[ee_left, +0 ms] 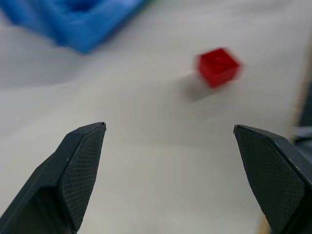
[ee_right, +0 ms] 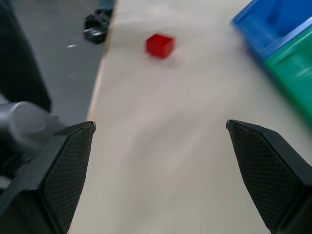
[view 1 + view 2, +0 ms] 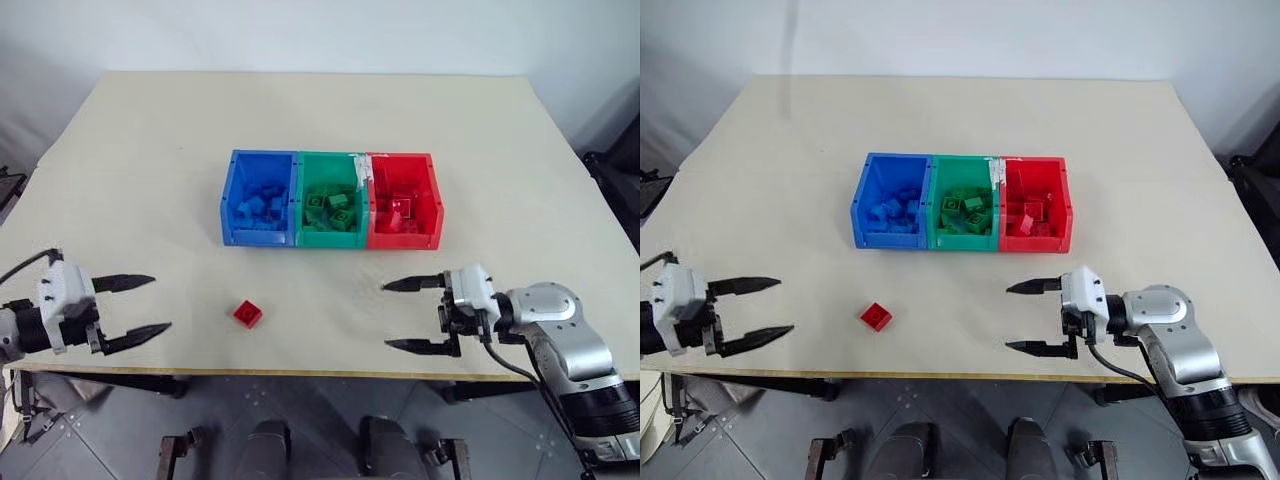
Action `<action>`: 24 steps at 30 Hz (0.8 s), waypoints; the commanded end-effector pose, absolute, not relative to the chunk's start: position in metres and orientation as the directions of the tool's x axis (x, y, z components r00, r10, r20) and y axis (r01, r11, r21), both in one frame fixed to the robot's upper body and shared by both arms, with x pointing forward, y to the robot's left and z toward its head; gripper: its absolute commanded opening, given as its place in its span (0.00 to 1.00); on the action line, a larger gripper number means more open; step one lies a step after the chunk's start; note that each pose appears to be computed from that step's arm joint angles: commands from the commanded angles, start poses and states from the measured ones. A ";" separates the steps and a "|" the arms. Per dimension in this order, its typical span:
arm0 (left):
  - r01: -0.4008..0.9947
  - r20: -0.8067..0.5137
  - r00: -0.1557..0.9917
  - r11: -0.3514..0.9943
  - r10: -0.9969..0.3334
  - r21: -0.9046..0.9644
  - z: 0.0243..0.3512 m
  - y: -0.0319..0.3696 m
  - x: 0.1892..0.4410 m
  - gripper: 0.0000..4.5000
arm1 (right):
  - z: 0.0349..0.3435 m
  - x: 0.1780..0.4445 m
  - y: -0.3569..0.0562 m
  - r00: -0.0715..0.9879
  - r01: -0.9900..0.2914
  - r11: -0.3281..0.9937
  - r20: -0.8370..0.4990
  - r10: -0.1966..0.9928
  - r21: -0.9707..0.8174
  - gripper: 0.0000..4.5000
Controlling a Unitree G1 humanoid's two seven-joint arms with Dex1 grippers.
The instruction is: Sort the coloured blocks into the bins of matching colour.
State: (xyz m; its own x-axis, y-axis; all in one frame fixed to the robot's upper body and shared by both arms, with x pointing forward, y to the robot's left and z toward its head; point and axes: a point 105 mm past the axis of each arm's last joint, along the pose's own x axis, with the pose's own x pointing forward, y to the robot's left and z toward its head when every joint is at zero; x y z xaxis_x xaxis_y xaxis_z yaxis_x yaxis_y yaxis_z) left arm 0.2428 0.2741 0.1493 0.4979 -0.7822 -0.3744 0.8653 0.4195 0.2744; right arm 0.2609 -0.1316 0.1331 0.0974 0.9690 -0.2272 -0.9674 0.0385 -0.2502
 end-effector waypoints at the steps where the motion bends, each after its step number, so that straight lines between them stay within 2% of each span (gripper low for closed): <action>1: 0.897 -0.384 0.411 0.294 -0.827 0.329 0.152 0.244 0.246 0.99 | 0.141 0.259 -0.131 0.091 -0.960 0.029 -0.211 0.973 -0.280 1.00; 6: 0.919 -0.459 0.287 0.107 -0.841 0.379 0.140 0.215 0.262 0.99 | 0.141 0.255 -0.138 0.113 -0.962 0.050 -0.228 0.967 -0.267 1.00; 8: 0.926 -0.478 0.229 0.037 -0.848 0.377 0.138 0.203 0.277 0.99 | 0.140 0.252 -0.142 0.126 -0.962 0.060 -0.236 0.964 -0.265 1.00; 11: 0.941 -0.547 0.118 -0.082 -0.829 0.327 0.129 0.196 0.283 0.99 | 0.140 0.247 -0.144 0.137 -0.963 0.071 -0.242 0.961 -0.261 1.00; 18: 0.940 -0.606 0.011 -0.199 -0.795 0.279 0.122 0.186 0.297 0.99 | 0.135 0.237 -0.149 0.182 -0.959 0.113 -0.261 0.948 -0.260 1.00; 21: 0.940 -0.639 -0.013 -0.228 -0.769 0.255 0.117 0.188 0.298 0.86 | 0.135 0.236 -0.151 0.213 -0.953 0.143 -0.258 0.942 -0.266 1.00; 24: 0.937 -0.628 -0.021 -0.234 -0.778 0.259 0.119 0.185 0.299 0.66 | 0.134 0.234 -0.156 0.238 -0.949 0.166 -0.263 0.935 -0.269 1.00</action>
